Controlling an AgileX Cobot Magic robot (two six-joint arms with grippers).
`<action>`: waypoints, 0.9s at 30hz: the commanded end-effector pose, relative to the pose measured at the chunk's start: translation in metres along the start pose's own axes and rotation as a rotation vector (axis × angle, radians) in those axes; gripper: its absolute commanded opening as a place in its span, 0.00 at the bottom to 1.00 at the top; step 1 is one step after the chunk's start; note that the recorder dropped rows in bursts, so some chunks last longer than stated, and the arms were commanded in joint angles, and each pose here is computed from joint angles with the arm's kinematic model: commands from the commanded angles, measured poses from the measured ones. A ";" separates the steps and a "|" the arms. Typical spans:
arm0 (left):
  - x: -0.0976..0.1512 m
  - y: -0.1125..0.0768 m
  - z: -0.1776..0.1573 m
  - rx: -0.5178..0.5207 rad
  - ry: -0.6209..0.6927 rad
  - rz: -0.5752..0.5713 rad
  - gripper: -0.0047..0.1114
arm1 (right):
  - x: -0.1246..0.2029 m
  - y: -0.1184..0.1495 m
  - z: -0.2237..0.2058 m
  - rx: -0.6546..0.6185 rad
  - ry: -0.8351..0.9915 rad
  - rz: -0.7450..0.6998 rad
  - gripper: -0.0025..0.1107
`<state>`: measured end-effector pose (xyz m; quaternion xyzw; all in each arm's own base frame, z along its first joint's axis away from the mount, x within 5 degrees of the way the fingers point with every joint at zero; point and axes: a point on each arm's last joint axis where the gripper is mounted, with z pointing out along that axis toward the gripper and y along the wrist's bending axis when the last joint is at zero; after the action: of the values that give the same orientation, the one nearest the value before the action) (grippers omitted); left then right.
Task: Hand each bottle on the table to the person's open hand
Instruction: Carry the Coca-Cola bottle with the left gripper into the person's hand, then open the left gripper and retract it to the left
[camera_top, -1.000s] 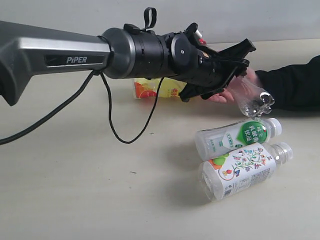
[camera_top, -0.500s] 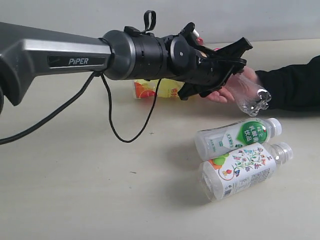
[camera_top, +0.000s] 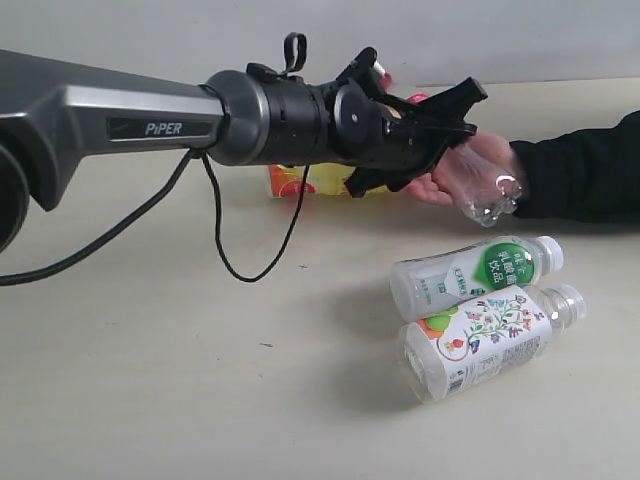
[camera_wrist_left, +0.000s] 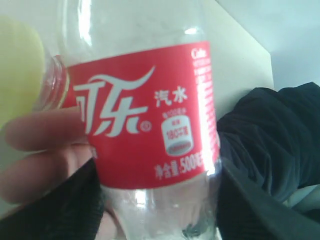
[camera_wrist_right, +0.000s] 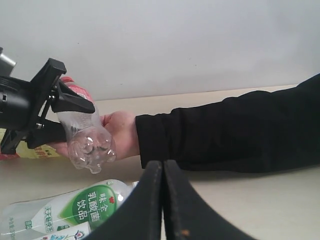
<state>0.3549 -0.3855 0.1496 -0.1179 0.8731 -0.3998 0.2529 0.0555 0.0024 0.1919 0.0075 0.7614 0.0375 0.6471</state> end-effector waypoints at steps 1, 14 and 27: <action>-0.001 0.004 0.005 0.003 -0.024 0.017 0.39 | 0.000 0.000 0.000 0.005 -0.012 0.002 0.02; -0.002 0.002 0.003 0.007 -0.027 0.037 0.74 | 0.000 0.000 0.000 0.005 -0.012 0.002 0.02; -0.011 -0.033 -0.036 0.019 0.038 0.138 0.74 | 0.000 0.000 0.000 0.005 -0.012 0.002 0.02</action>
<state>0.3488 -0.3829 0.1785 -0.0782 0.8775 -0.3975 0.2566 0.0555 0.0024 0.1919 0.0075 0.7614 0.0375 0.6471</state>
